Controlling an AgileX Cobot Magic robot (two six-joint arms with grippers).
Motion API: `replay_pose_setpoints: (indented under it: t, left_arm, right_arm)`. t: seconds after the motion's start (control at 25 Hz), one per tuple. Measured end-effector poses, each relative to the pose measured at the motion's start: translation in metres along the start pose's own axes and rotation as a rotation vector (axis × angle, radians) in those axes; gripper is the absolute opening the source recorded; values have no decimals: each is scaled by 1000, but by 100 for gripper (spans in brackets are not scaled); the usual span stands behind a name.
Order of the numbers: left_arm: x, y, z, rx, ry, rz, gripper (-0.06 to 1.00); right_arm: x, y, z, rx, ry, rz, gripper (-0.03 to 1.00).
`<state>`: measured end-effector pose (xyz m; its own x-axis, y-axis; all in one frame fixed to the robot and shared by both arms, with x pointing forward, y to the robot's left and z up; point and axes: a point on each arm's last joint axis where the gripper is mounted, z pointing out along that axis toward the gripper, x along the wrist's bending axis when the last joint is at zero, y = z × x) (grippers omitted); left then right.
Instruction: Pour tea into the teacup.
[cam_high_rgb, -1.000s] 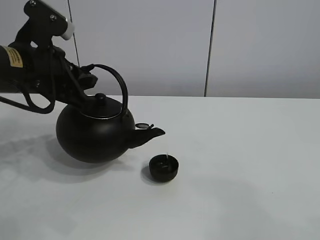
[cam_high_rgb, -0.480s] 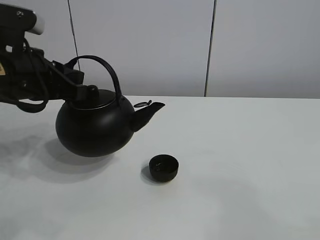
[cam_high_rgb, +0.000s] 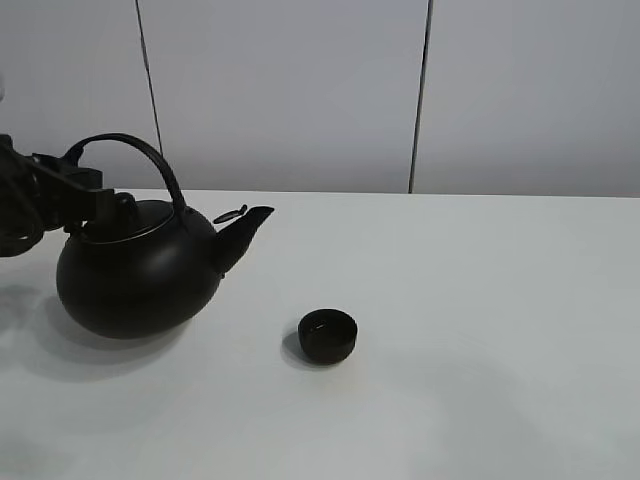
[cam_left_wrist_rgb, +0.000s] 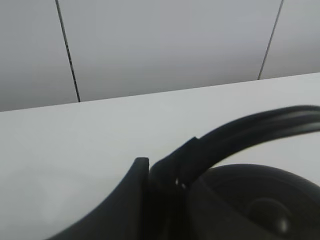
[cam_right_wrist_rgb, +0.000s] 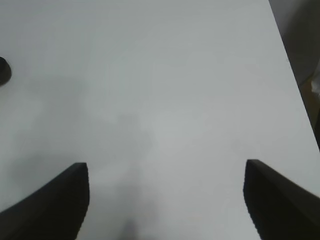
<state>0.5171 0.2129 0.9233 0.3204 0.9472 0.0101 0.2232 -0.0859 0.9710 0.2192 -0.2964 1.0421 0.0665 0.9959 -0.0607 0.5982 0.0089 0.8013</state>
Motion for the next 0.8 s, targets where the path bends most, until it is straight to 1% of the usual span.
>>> replay_pose_setpoints:
  t: [0.24, 0.4, 0.48, 0.6, 0.8]
  left_arm:
    - [4, -4, -2, 12, 18, -8, 11]
    - [4, -16, 3, 22, 15, -7, 11]
    - [3, -24, 6, 45, 9, -4, 11]
    - [3, -26, 7, 37, 4, -2, 11]
    - [2, -26, 7, 31, -7, 42, 11]
  right_arm:
    - [0, 0, 0, 0, 0, 0, 58]
    - [0, 0, 0, 0, 0, 0, 58]
    - [0, 0, 0, 0, 0, 0, 58]
    - [0, 0, 0, 0, 0, 0, 58]
    - [0, 0, 0, 0, 0, 0, 58]
